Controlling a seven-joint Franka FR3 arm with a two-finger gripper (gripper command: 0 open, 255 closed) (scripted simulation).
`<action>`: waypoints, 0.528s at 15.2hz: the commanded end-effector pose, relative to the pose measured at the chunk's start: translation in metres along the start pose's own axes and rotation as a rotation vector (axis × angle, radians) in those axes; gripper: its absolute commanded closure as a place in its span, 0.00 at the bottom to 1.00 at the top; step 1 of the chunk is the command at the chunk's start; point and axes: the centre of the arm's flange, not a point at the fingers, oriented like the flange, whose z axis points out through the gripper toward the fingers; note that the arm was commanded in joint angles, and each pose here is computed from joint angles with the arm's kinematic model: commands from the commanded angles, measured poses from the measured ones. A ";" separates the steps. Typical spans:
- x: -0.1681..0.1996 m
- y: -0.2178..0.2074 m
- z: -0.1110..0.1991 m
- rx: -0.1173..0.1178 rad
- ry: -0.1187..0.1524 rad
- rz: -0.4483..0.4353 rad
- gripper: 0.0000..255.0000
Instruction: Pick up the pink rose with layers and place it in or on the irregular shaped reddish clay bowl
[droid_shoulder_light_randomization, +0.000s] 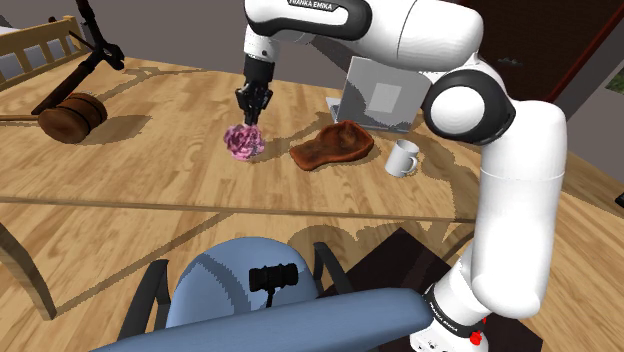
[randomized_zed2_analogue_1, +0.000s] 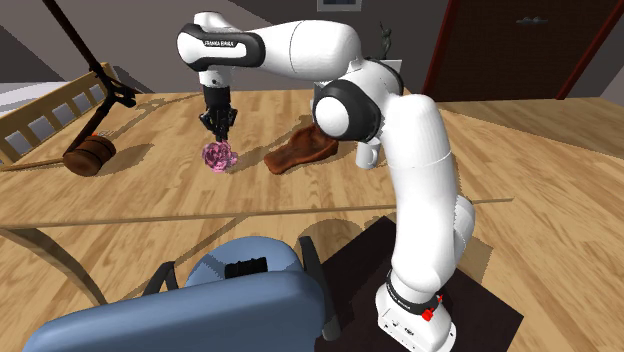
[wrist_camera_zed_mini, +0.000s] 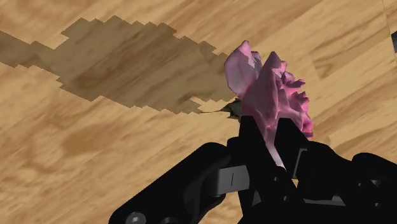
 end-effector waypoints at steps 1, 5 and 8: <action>-0.001 -0.002 -0.011 0.000 -0.001 0.000 1.00; -0.002 -0.006 -0.032 0.000 -0.001 0.000 1.00; -0.002 -0.010 -0.047 0.000 -0.001 0.000 1.00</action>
